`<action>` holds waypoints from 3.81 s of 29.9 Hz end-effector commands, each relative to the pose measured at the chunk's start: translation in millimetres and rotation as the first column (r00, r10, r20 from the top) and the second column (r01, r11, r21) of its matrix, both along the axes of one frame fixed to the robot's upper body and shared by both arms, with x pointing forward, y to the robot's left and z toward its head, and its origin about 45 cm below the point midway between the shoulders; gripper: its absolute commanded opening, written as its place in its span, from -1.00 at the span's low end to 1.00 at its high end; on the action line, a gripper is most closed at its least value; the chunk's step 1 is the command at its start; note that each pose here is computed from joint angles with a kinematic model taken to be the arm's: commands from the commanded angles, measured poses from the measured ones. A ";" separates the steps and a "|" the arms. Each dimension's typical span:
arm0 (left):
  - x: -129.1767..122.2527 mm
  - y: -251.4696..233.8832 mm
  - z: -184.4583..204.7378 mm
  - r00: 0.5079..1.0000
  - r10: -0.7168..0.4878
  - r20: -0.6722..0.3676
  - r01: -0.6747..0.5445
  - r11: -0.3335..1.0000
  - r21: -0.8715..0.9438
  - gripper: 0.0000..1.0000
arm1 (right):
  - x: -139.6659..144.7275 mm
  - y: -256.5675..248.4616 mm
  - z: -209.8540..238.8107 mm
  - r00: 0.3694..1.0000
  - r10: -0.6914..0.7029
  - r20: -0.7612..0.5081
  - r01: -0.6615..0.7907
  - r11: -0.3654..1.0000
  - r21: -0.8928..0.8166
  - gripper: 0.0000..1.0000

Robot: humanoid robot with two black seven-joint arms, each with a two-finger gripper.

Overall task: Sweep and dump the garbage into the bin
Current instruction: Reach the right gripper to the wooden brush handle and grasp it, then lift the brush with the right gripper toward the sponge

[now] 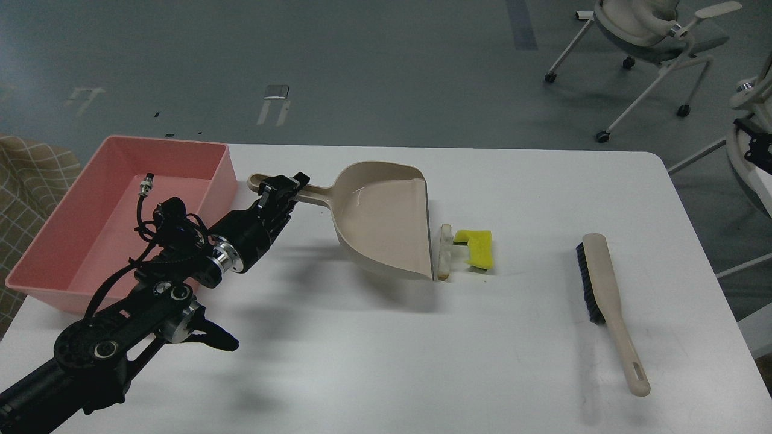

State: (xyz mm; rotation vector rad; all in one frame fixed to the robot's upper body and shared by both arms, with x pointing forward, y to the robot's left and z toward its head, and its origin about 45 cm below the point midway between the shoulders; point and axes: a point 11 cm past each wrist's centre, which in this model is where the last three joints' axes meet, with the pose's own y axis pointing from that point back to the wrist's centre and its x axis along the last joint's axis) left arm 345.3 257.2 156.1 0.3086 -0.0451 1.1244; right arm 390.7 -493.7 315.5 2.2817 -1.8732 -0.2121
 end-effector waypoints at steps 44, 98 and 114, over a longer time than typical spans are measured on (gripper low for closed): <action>-22.6 -1.3 -28.5 0.998 0.025 -0.057 -0.027 0.999 -0.031 -1.00 | -80.0 91.3 -66.8 0.870 0.270 -0.412 -0.473 0.693 -0.544 0.92; -23.6 -5.5 -31.2 0.998 0.042 -0.053 -0.044 0.998 -0.042 -0.99 | -146.9 155.2 -145.5 0.670 0.377 -0.639 -0.729 0.497 -0.471 0.21; -23.6 -2.2 -32.5 0.997 0.047 -0.056 -0.049 0.998 -0.036 -0.98 | -146.9 153.9 -145.0 0.670 0.374 -0.641 -0.729 0.496 -0.472 -0.38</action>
